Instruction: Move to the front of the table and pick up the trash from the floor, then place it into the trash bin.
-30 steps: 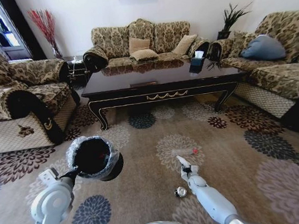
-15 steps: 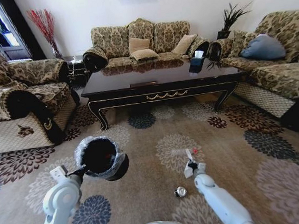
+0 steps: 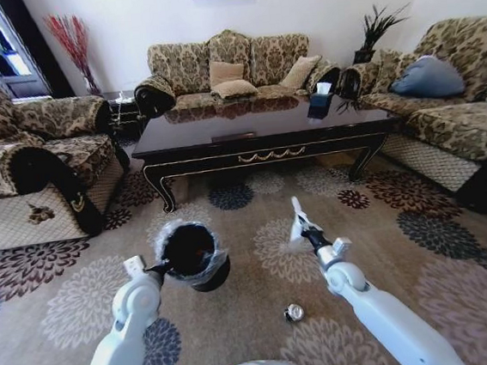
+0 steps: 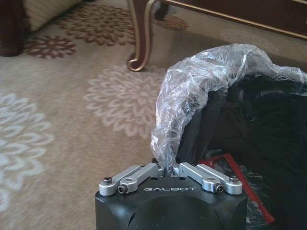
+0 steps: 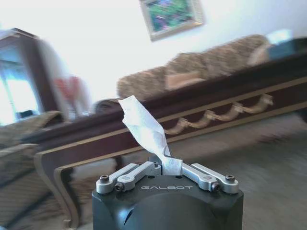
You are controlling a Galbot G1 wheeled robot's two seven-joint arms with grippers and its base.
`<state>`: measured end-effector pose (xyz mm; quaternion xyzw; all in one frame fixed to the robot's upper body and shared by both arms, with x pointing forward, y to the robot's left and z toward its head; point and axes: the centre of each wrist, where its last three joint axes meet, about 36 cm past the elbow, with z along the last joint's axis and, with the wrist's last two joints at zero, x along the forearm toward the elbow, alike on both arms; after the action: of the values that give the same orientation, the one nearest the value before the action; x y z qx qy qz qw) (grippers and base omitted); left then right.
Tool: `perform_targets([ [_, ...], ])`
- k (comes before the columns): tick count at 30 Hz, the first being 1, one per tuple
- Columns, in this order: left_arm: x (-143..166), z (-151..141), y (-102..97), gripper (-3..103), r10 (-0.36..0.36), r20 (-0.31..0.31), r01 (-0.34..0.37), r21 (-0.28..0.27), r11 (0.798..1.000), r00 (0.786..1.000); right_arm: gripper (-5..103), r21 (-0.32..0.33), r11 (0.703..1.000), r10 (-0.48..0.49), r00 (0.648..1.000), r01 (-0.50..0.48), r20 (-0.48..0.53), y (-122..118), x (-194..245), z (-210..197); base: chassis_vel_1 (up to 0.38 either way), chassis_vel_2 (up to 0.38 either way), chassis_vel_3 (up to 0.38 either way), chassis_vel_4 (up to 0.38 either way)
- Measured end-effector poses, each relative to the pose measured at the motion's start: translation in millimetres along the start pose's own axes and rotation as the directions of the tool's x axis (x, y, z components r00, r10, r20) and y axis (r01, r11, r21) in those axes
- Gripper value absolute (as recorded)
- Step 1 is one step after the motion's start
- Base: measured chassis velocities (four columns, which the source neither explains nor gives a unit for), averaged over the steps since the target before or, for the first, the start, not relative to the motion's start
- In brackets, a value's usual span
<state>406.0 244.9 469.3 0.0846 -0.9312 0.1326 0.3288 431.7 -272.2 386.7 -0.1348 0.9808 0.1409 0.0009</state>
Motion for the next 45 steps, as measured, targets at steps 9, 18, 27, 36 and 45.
perform_targets([
  [9,-38.7,-3.9,-48.7,2,0.038,-0.057,-0.043,-0.090,0.995,0.998,0,0.098,0.980,-0.178,0.984,0.174,0.027,14.0,-7.0,-26.8,0.000,0.000,0.000,0.000],
  [18,-54.6,-3.2,-99.7,2,0.106,-0.102,-0.120,-0.134,0.984,0.989,0,0.176,0.935,-0.317,0.948,0.307,0.034,27.7,6.2,-60.3,0.000,0.000,0.000,0.000],
  [27,-44.6,-0.9,-126.7,2,0.175,-0.104,-0.189,-0.143,0.972,0.979,0,0.179,0.927,-0.337,0.941,0.328,0.023,33.7,18.3,-50.3,0.000,0.000,0.000,0.000],
  [36,-38.8,5.1,-134.2,2,0.206,-0.107,-0.220,-0.137,0.966,0.973,0,0.144,0.930,-0.343,0.939,0.339,0.005,44.0,17.0,-29.2,0.000,0.000,0.000,0.000],
  [45,-36.4,1.3,-145.2,2,0.237,-0.100,-0.250,-0.146,0.957,0.966,0,0.145,0.924,-0.354,0.935,0.354,-0.028,48.0,17.2,-11.8,0.000,0.000,0.000,0.000],
])
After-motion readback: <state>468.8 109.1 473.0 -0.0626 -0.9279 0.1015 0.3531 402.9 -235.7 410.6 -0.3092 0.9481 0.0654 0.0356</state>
